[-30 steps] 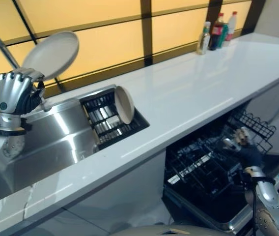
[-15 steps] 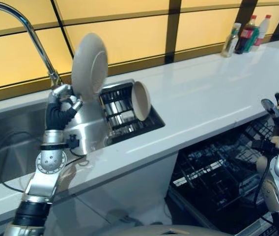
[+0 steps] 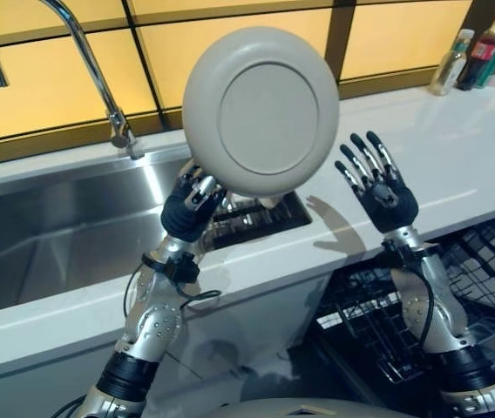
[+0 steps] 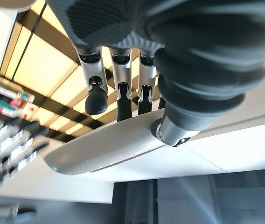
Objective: Pick up plates and place into dishwasher.
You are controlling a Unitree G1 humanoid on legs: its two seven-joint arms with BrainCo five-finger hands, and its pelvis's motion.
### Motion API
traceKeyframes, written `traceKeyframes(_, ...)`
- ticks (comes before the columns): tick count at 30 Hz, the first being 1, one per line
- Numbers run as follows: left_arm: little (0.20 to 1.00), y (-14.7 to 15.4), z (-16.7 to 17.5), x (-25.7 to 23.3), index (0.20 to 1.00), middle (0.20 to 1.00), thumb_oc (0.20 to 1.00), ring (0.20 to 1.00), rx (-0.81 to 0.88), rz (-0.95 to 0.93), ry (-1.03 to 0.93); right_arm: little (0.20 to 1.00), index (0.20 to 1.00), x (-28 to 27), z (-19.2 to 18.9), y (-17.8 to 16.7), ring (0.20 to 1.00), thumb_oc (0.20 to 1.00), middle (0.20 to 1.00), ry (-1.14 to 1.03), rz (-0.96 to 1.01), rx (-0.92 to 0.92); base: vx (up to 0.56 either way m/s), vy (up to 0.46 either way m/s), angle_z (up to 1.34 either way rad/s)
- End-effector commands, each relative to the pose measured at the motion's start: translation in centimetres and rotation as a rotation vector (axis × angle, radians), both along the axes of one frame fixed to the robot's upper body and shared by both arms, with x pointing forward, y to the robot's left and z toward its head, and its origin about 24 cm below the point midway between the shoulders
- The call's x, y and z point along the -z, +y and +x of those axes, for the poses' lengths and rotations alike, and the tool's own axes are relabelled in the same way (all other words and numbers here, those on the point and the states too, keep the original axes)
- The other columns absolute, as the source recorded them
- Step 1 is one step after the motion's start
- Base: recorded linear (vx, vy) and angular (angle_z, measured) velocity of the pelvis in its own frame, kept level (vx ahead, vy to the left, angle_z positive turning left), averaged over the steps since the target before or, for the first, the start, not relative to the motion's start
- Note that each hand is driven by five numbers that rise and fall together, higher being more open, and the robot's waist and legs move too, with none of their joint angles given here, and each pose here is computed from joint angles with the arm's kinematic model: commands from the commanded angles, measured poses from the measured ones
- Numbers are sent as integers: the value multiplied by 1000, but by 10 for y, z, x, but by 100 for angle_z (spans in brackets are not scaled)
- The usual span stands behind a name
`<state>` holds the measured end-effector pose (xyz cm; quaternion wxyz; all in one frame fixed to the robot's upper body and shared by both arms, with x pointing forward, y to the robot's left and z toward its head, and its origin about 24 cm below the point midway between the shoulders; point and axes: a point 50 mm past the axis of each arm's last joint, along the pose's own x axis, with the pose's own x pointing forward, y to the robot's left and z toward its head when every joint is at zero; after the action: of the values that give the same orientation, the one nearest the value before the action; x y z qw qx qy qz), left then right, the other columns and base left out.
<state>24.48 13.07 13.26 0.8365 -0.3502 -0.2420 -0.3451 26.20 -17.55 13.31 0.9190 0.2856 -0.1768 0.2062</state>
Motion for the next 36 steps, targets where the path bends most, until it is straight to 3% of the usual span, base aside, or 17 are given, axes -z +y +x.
traceKeyframes(1, 200, -1, -4, -21, 200, 200, 200, 200, 61, -17, -123, 1000, 1000, -20, 5, 7, 1000, 1000, 1000, -79, 98, -48, 0, 0, 0)
traceKeyframes(18, 200, 2, -1, 25, 200, 200, 200, 200, 4, 130, 24, 1000, 1000, -38, -12, 49, 1000, 1000, 1000, -80, 184, -470, 2, -2, -1)
traceKeyframes(33, 200, -2, -2, 42, 200, 200, 200, 200, 26, 210, 60, 1000, 1000, -24, -23, 57, 1000, 1000, 1000, 28, 44, -585, 13, -5, -4)
traceKeyframes(34, 200, -3, -2, 43, 200, 200, 200, 200, 28, 220, 66, 881, 881, -27, -22, 57, 881, 881, 881, 21, 47, -583, 0, 0, 0)
traceKeyframes(35, 200, -4, -2, 44, 200, 200, 200, 200, 29, 229, 72, 645, 645, -28, -21, 58, 645, 645, 645, 13, 47, -577, 0, 0, 0)
traceKeyframes(36, 200, -4, -2, 46, 200, 200, 200, 200, 27, 239, 79, 228, 228, -30, -20, 57, 228, 228, 228, 2, 45, -568, 0, 0, 0)
